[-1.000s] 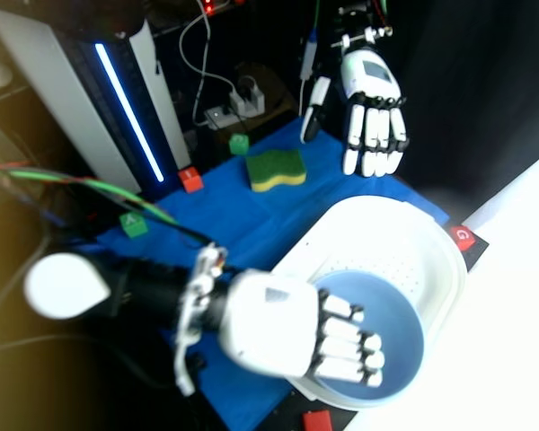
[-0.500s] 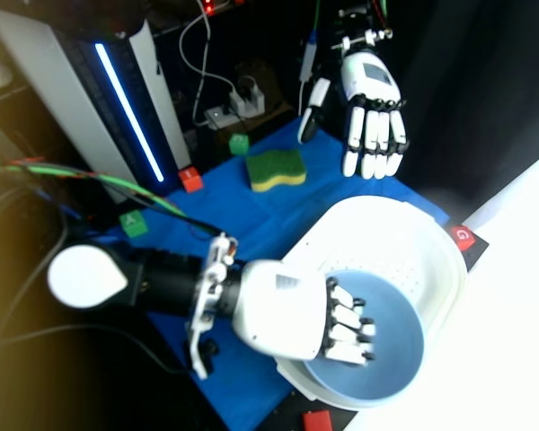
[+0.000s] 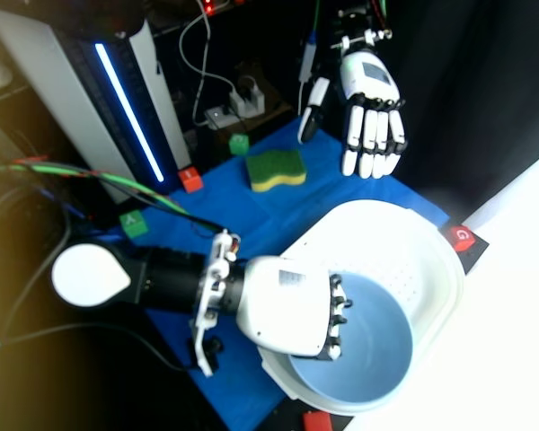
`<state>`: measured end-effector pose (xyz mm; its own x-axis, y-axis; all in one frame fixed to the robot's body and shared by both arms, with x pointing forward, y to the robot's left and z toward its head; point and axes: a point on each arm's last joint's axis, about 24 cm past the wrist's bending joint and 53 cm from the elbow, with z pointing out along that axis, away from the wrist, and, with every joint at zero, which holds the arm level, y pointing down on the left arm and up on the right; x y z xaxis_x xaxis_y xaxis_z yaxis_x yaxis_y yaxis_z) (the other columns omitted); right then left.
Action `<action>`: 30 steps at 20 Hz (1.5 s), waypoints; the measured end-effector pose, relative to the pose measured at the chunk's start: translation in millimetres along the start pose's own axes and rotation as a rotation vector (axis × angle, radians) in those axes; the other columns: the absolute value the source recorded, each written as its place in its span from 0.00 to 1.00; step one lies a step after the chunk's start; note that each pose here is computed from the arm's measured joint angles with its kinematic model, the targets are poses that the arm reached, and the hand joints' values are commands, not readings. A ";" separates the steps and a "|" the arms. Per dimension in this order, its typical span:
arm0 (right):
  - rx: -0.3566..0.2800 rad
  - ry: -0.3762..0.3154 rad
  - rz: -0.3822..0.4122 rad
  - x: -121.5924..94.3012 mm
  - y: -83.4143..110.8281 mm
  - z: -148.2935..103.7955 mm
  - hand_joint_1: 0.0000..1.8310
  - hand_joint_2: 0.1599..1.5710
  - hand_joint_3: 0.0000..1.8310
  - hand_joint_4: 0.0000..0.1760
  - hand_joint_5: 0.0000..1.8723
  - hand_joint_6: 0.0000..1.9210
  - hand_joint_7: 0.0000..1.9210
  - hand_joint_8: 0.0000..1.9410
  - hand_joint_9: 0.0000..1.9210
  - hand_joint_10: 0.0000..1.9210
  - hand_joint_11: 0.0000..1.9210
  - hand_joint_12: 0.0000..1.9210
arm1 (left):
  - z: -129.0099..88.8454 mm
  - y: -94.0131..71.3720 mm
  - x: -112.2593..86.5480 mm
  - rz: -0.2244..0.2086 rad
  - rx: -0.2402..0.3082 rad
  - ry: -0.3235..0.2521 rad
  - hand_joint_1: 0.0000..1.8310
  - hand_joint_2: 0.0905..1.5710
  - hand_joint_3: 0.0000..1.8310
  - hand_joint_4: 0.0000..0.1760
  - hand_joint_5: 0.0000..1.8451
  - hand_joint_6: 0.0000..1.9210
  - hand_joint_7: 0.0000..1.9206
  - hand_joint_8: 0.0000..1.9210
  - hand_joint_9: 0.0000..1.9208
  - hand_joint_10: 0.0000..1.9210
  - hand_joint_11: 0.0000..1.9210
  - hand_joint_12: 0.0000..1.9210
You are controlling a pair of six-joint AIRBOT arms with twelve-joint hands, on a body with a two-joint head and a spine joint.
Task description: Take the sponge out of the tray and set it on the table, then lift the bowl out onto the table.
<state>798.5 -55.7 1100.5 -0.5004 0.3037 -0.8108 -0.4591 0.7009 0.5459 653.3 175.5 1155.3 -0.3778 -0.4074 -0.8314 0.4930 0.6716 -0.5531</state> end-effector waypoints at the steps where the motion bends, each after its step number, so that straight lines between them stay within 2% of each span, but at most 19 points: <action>1: -0.005 0.002 0.001 1.1 1.9 0.3 0.65 0.64 0.00 0.00 0.58 0.41 0.57 0.78 0.66 0.92 0.67 0.99 | 0.0 -0.1 0.2 -0.001 0.001 0.000 0.42 0.58 0.00 0.15 0.24 0.00 0.19 0.00 0.18 0.00 0.02 0.44; 2: -0.011 0.005 0.001 2.7 4.5 0.6 0.65 0.64 0.00 0.00 0.59 0.40 0.61 0.88 0.70 0.98 0.72 1.00 | -0.1 -0.2 0.3 -0.001 0.002 -0.001 0.42 0.58 0.00 0.18 0.25 0.00 0.19 0.00 0.19 0.00 0.02 0.44; 3: -0.024 0.005 0.002 2.7 7.5 0.7 0.65 0.63 0.00 0.00 0.60 0.38 0.59 0.63 0.65 0.84 0.62 0.97 | -0.7 0.6 1.6 -0.001 0.000 0.003 0.43 0.58 0.00 0.13 0.25 0.00 0.20 0.00 0.19 0.00 0.01 0.43; 5: -0.038 0.003 0.004 2.0 10.6 0.2 0.69 0.64 0.00 0.00 0.58 0.30 0.59 0.54 0.64 0.73 0.59 0.90 | -1.5 1.9 3.5 -0.001 -0.003 0.007 0.44 0.58 0.00 0.14 0.25 0.00 0.20 0.00 0.19 0.00 0.02 0.41; 6: -0.051 0.002 0.025 0.2 12.4 -1.6 0.66 0.63 0.00 0.00 0.61 0.35 0.67 0.35 0.67 0.75 0.61 0.92 | -1.5 2.4 4.1 -0.003 -0.005 0.010 0.43 0.59 0.00 0.20 0.26 0.00 0.20 0.00 0.19 0.00 0.02 0.40; 7: -0.076 0.000 0.052 -3.4 15.6 -5.2 0.70 0.64 0.00 0.00 0.61 0.24 0.61 0.48 0.65 0.72 0.58 0.89 | -1.4 1.9 4.0 -0.004 -0.003 0.008 0.42 0.59 0.00 0.22 0.26 0.00 0.21 0.00 0.19 0.00 0.03 0.40; 10: -0.139 -0.021 0.097 -19.1 21.5 -18.0 0.71 0.63 0.00 0.00 0.62 0.19 0.60 0.49 0.64 0.72 0.58 0.88 | -1.4 1.5 3.6 -0.005 -0.002 0.007 0.44 0.59 0.00 0.19 0.26 0.00 0.21 0.00 0.20 0.00 0.04 0.41; 12: -0.150 -0.029 0.095 -26.4 20.3 -26.6 0.70 0.61 0.00 0.00 0.63 0.27 0.66 0.32 0.63 0.36 0.50 0.65 | -2.4 3.3 4.6 -0.008 -0.006 0.008 0.43 0.59 0.00 0.35 0.25 0.00 0.21 0.00 0.20 0.00 0.04 0.41; 13: -0.152 -0.028 0.093 -26.8 20.5 -28.3 0.75 0.60 0.00 0.00 0.62 0.27 0.67 0.21 0.63 0.45 0.49 0.59 | -2.6 4.1 5.3 -0.009 -0.009 0.010 0.44 0.58 0.00 0.38 0.25 0.00 0.21 0.00 0.20 0.00 0.04 0.41; 17: -0.215 -0.044 0.092 -40.5 38.8 -37.0 0.71 0.61 0.00 0.00 0.61 0.28 0.67 0.32 0.73 0.16 0.51 0.60 | -3.0 4.8 5.3 -0.014 -0.011 0.008 0.42 0.59 0.00 0.36 0.25 0.00 0.21 0.00 0.20 0.00 0.03 0.44; 19: -0.261 -0.053 0.101 -46.1 50.4 -43.8 0.65 0.63 0.00 0.00 0.60 0.36 0.59 0.69 0.60 0.87 0.53 0.97 | -2.8 4.4 5.8 -0.015 -0.010 0.009 0.42 0.58 0.00 0.37 0.25 0.00 0.20 0.00 0.20 0.00 0.04 0.45; 21: -0.291 -0.049 0.097 -47.3 56.6 -51.8 0.69 0.63 0.00 0.00 0.58 0.35 0.62 0.41 0.62 0.44 0.50 0.73 | -2.9 5.1 5.5 -0.018 -0.012 0.007 0.41 0.59 0.00 0.34 0.26 0.00 0.20 0.00 0.20 0.00 0.04 0.45; 24: -0.338 -0.080 0.124 -62.8 62.0 -69.7 0.69 0.63 0.00 0.00 0.56 0.45 0.68 0.21 0.70 0.28 0.58 0.66 | -3.3 4.8 5.9 -0.021 -0.011 0.007 0.41 0.58 0.00 0.26 0.26 0.00 0.20 0.00 0.20 0.00 0.04 0.45; 25: -0.360 -0.092 0.131 -69.3 64.5 -77.9 0.70 0.61 0.00 0.00 0.59 0.34 0.71 0.22 0.73 0.31 0.60 0.70 | -3.8 5.5 6.2 -0.023 -0.012 0.007 0.40 0.59 0.00 0.28 0.25 0.00 0.19 0.00 0.19 0.00 0.03 0.44; 26: -0.377 -0.096 0.136 -71.4 68.2 -83.1 0.70 0.64 0.00 0.00 0.59 0.27 0.63 0.42 0.71 0.55 0.61 0.82 | -4.6 6.1 6.9 -0.024 -0.012 0.007 0.42 0.58 0.00 0.30 0.26 0.00 0.20 0.00 0.19 0.00 0.03 0.44; 27: -0.392 -0.094 0.137 -71.8 72.0 -88.2 0.70 0.64 0.00 0.00 0.59 0.27 0.63 0.42 0.71 0.55 0.61 0.82 | -4.7 6.2 7.2 -0.024 -0.013 0.008 0.42 0.58 0.00 0.30 0.26 0.00 0.20 0.00 0.19 0.00 0.03 0.44; 28: -0.418 -0.088 0.135 -71.6 79.3 -97.6 0.65 0.65 0.00 0.00 0.57 0.42 0.63 0.62 0.66 0.87 0.64 0.98 | -5.0 6.0 6.8 -0.031 -0.012 0.005 0.42 0.58 0.00 0.22 0.26 0.00 0.20 0.00 0.19 0.00 0.03 0.44; 29: -0.446 -0.080 0.135 -71.1 87.9 -110.1 0.65 0.63 0.00 0.00 0.60 0.38 0.63 0.92 0.71 0.97 0.72 1.00 | -5.3 6.0 6.3 -0.035 -0.011 0.001 0.42 0.59 0.00 0.20 0.26 0.00 0.20 0.00 0.19 0.00 0.03 0.44; 30: -0.470 -0.079 0.127 -72.1 94.0 -120.8 0.66 0.62 0.00 0.00 0.62 0.34 0.65 0.95 0.74 0.99 0.75 1.00 | -5.6 6.3 5.8 -0.037 -0.012 -0.001 0.42 0.59 0.00 0.20 0.24 0.00 0.20 0.00 0.19 0.00 0.00 0.40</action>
<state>702.7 -89.7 1235.8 -0.5254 0.4286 -0.7350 -0.6884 0.2936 0.6633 649.8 180.8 1147.3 -0.3946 -0.4331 -0.8104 0.4692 0.6633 -0.5829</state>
